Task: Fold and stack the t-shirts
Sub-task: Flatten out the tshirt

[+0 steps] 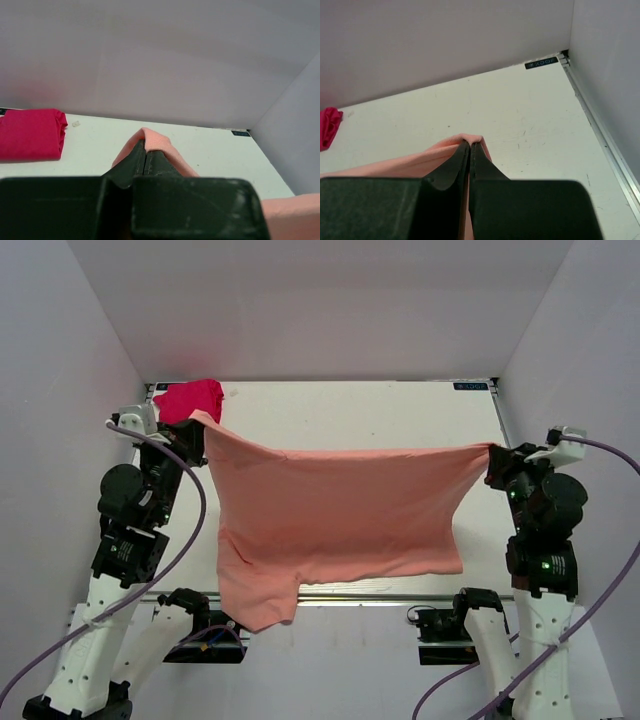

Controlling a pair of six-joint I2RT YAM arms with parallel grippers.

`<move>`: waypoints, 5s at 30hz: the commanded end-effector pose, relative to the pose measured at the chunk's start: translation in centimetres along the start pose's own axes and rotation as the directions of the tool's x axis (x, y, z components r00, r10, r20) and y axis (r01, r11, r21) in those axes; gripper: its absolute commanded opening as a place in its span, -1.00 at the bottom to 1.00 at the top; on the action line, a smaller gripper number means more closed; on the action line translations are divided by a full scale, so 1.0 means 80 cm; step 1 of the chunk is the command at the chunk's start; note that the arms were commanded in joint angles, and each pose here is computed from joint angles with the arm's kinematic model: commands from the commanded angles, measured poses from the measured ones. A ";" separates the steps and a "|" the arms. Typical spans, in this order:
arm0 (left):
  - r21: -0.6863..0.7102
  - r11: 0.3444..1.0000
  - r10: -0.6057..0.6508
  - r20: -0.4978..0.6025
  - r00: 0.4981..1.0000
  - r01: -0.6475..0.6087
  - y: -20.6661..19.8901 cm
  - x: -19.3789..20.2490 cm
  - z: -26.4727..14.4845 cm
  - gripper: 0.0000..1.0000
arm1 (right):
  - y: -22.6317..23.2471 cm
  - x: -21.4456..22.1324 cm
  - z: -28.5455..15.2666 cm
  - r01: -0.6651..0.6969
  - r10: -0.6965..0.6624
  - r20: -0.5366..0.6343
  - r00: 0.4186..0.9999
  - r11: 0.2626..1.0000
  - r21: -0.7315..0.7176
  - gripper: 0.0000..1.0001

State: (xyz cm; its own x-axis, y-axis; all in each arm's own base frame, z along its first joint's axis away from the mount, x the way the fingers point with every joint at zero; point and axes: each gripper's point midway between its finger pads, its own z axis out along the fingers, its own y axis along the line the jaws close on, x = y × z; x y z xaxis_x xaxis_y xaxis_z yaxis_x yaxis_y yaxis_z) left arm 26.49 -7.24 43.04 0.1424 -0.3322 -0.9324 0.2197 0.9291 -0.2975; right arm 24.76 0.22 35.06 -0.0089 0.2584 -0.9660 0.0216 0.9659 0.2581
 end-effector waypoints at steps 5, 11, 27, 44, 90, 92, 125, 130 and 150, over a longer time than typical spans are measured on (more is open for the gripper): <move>-0.084 0.996 -0.007 -0.005 1.000 0.007 0.022 0.030 0.034 -1.00 | -0.003 0.011 0.047 -0.006 0.006 0.005 1.000 1.000 -0.013 -1.00; -0.121 0.992 0.017 -0.034 0.999 -0.021 0.033 0.057 0.060 -1.00 | -0.011 0.030 0.079 -0.009 0.009 -0.037 0.999 1.000 0.000 -1.00; -0.225 0.967 0.099 -0.109 0.989 -0.121 0.063 0.122 0.141 -1.00 | -0.032 0.054 0.160 -0.004 0.011 -0.107 0.994 0.998 0.060 -1.00; -0.269 0.936 0.165 -0.240 0.957 -0.229 0.092 0.239 0.249 -1.00 | -0.073 0.140 0.269 0.040 0.006 -0.301 0.954 0.988 0.146 -1.00; -0.420 0.864 0.077 -0.433 0.898 -0.276 0.157 0.305 0.355 1.00 | -0.062 0.186 0.411 0.003 0.040 -0.509 0.860 0.997 0.082 0.81; -0.363 0.892 0.060 -0.496 0.866 -0.270 0.138 0.309 0.319 1.00 | -0.071 0.237 0.370 -0.022 0.096 -0.602 0.793 0.991 0.129 0.81; -0.251 0.946 -0.099 -0.827 0.554 -0.206 0.181 0.562 0.218 1.00 | -0.097 0.415 0.286 -0.067 0.289 -0.826 0.484 0.953 0.294 0.81; -0.254 0.946 -0.098 -0.814 0.572 -0.200 0.191 0.563 0.261 1.00 | -0.103 0.416 0.323 -0.065 0.302 -0.815 0.494 0.948 0.312 0.81; -0.344 0.937 -0.221 -0.726 0.651 -0.065 0.114 0.366 0.095 1.00 | -0.049 0.255 0.205 -0.131 0.257 -0.657 0.709 0.963 0.235 0.81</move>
State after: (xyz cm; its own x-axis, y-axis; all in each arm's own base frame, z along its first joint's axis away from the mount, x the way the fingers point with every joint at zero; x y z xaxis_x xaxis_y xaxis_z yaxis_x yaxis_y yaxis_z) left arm 44.42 -9.51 12.92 -0.6748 -0.2030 -0.7096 -0.0889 0.9768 -0.1949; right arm 42.64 1.51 13.81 -0.6893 0.4155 -0.5935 0.2330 0.9028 0.3614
